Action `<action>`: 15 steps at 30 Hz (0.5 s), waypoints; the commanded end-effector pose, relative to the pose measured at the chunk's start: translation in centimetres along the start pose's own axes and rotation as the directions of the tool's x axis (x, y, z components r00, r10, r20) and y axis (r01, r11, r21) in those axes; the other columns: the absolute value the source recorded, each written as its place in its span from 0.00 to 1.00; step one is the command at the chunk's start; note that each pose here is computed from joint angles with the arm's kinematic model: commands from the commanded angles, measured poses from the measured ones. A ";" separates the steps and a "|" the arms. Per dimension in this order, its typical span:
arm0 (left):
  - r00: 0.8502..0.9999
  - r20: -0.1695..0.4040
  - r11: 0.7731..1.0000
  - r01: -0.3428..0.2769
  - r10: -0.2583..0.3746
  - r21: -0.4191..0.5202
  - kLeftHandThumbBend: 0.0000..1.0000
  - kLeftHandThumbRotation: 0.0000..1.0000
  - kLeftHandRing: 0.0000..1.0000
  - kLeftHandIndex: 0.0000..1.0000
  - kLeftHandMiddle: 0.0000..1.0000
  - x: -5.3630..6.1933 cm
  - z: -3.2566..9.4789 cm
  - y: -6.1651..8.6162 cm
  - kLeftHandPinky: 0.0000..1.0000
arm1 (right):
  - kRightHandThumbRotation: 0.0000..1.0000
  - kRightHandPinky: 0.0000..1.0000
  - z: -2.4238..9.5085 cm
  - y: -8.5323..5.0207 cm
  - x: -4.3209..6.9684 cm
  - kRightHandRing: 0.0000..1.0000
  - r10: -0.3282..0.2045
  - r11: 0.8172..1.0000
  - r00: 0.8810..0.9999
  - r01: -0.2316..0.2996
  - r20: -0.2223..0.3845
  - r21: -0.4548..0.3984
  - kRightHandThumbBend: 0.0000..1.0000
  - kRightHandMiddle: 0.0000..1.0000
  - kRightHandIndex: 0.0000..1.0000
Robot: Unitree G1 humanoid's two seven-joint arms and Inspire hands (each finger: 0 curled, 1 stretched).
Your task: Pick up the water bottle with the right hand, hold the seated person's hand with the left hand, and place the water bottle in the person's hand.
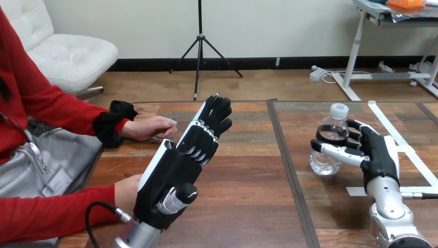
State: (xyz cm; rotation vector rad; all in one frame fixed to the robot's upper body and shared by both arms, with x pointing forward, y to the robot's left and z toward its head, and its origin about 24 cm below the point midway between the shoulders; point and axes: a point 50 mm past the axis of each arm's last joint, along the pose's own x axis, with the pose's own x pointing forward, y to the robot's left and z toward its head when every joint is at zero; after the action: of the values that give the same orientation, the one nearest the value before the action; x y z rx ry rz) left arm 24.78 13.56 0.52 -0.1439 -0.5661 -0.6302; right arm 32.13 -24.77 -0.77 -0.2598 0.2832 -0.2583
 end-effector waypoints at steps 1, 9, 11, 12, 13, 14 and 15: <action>0.997 0.073 0.999 0.031 -0.033 0.032 1.00 0.79 1.00 1.00 1.00 2.5 0.7 0.5 0.98 | 0.31 0.84 2.0 -0.8 0.8 0.91 -0.002 1.000 0.999 0.002 0.048 -0.003 1.00 0.93 0.98; 0.996 0.076 0.999 0.039 -0.041 0.026 1.00 0.78 1.00 1.00 1.00 2.5 0.7 0.5 0.98 | 0.36 0.89 2.0 -1.0 0.9 0.95 0.006 1.000 0.999 -0.005 0.032 -0.015 1.00 0.97 1.00; 0.996 0.077 0.999 0.040 -0.042 0.028 1.00 0.78 1.00 1.00 1.00 2.5 0.8 0.5 0.98 | 0.36 0.90 2.0 -1.0 1.0 0.96 0.009 1.000 1.000 -0.008 0.029 -0.018 1.00 0.98 1.00; 0.996 0.078 0.999 0.039 -0.041 0.030 1.00 0.78 1.00 1.00 1.00 2.4 0.8 0.5 0.98 | 0.37 0.91 1.9 -1.0 1.0 0.96 0.011 1.000 1.000 -0.010 0.028 -0.021 1.00 0.98 1.00; 0.996 0.079 0.999 0.039 -0.041 0.032 1.00 0.78 1.00 1.00 1.00 2.4 0.8 0.5 0.98 | 0.37 0.91 1.9 -1.0 1.0 0.96 0.012 1.000 1.000 -0.012 0.028 -0.023 1.00 0.99 1.00; 0.996 0.080 0.999 0.038 -0.040 0.033 1.00 0.78 1.00 1.00 1.00 2.4 0.8 0.5 0.98 | 0.38 0.91 1.9 -1.0 1.0 0.97 0.014 1.000 1.000 -0.013 0.025 -0.026 1.00 0.99 1.00; 0.996 0.081 0.999 0.038 -0.040 0.032 1.00 0.78 1.00 1.00 1.00 2.4 0.8 0.5 0.98 | 0.39 0.92 1.9 -1.0 1.0 0.97 0.015 0.999 1.000 -0.014 0.024 -0.028 1.00 0.99 1.00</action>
State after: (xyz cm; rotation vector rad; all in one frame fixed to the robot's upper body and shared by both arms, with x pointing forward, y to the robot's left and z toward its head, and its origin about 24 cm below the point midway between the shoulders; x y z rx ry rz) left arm 24.76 13.52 0.51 -0.1422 -0.5658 -0.6403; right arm 32.00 -25.25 -1.00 -0.2653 0.3282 -0.2429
